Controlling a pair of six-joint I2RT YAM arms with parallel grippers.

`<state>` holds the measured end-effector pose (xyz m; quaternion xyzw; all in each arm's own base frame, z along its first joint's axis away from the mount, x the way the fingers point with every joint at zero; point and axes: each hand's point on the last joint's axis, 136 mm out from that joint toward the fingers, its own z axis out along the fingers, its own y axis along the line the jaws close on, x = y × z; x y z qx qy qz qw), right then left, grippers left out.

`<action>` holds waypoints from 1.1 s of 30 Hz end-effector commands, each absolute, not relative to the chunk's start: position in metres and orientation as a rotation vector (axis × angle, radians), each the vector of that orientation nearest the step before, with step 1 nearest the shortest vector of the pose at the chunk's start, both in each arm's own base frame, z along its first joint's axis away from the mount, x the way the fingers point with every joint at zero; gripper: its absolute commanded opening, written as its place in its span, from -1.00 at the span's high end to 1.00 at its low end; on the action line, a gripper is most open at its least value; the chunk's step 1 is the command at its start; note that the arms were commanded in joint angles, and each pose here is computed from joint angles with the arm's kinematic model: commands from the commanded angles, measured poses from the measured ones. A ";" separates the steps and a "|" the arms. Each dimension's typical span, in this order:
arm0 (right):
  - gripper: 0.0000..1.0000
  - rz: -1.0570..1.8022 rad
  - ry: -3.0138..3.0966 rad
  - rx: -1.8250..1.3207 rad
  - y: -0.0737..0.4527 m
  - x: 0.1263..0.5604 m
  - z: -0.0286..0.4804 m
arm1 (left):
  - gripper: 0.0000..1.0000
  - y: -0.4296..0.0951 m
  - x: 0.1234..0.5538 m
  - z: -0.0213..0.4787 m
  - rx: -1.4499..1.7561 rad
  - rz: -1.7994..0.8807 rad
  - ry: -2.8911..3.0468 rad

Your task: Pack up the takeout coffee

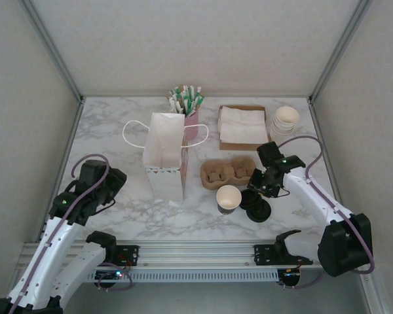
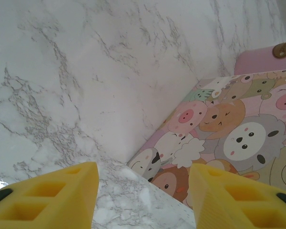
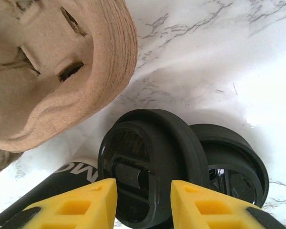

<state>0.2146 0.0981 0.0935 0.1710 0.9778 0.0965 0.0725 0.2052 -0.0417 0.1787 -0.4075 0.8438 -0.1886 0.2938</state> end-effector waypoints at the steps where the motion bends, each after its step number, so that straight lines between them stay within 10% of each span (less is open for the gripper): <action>1: 0.30 0.176 2.953 0.452 0.092 0.214 0.096 | -0.02 -0.040 0.204 0.188 -1.082 -0.495 2.234; 33: 0.74 -0.013 3.026 0.336 0.090 0.205 0.087 | -0.02 -0.037 0.202 0.188 -1.077 -0.474 2.230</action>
